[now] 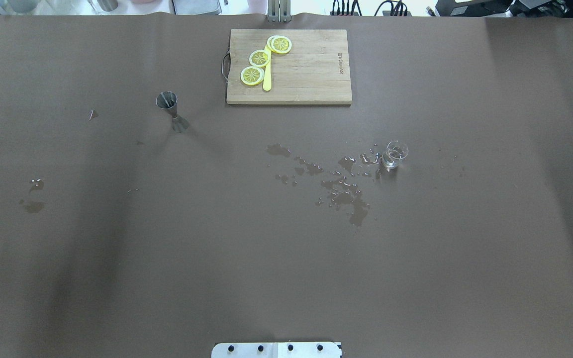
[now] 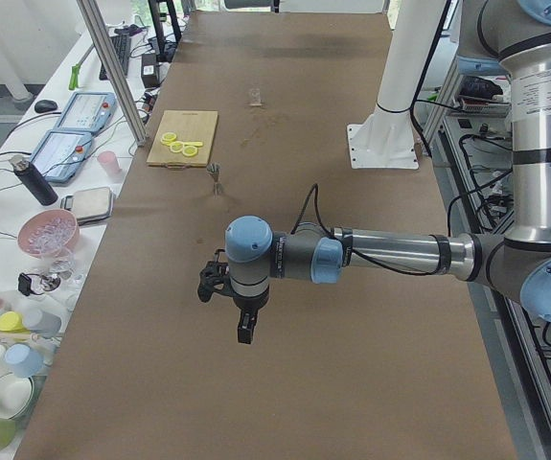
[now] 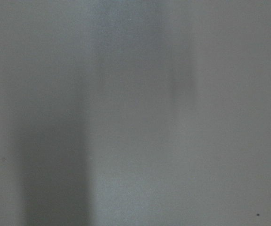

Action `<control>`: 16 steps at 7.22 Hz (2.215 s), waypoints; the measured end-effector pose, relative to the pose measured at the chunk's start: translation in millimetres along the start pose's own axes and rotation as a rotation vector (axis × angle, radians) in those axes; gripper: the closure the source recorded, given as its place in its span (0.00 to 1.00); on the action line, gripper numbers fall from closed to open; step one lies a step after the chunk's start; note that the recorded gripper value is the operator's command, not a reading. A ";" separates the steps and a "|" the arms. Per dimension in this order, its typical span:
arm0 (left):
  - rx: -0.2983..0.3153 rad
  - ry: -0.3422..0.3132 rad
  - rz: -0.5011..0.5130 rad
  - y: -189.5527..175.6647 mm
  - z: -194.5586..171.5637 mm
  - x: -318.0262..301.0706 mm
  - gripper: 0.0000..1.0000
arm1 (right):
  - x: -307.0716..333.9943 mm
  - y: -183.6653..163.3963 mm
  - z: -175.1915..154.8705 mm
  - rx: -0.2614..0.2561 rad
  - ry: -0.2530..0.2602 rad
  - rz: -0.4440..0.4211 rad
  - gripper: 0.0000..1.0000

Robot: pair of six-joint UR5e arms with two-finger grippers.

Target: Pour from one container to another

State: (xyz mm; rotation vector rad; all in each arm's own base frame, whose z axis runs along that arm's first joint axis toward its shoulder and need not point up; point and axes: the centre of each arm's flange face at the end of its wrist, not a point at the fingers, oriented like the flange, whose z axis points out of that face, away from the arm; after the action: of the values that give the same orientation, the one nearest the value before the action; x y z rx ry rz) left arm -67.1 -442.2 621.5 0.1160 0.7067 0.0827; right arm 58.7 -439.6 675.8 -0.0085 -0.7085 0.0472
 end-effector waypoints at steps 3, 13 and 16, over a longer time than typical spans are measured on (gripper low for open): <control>0.007 0.003 -0.086 -7.2 -13.2 -8.6 0.01 | 2.4 5.9 -0.5 -0.001 -0.009 0.008 0.00; -0.041 0.012 -0.141 11.8 7.8 -22.6 0.01 | 2.2 6.9 -1.5 0.001 -0.016 0.009 0.00; -0.050 0.012 -0.150 13.8 9.9 -24.3 0.01 | 2.0 6.8 -2.5 0.003 -0.017 0.009 0.00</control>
State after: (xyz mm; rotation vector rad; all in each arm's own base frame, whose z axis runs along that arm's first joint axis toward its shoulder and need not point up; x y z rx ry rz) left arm -79.6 -432.1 646.4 0.0146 0.7227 -0.0422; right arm 61.6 -432.7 675.0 -0.0079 -0.7256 0.0569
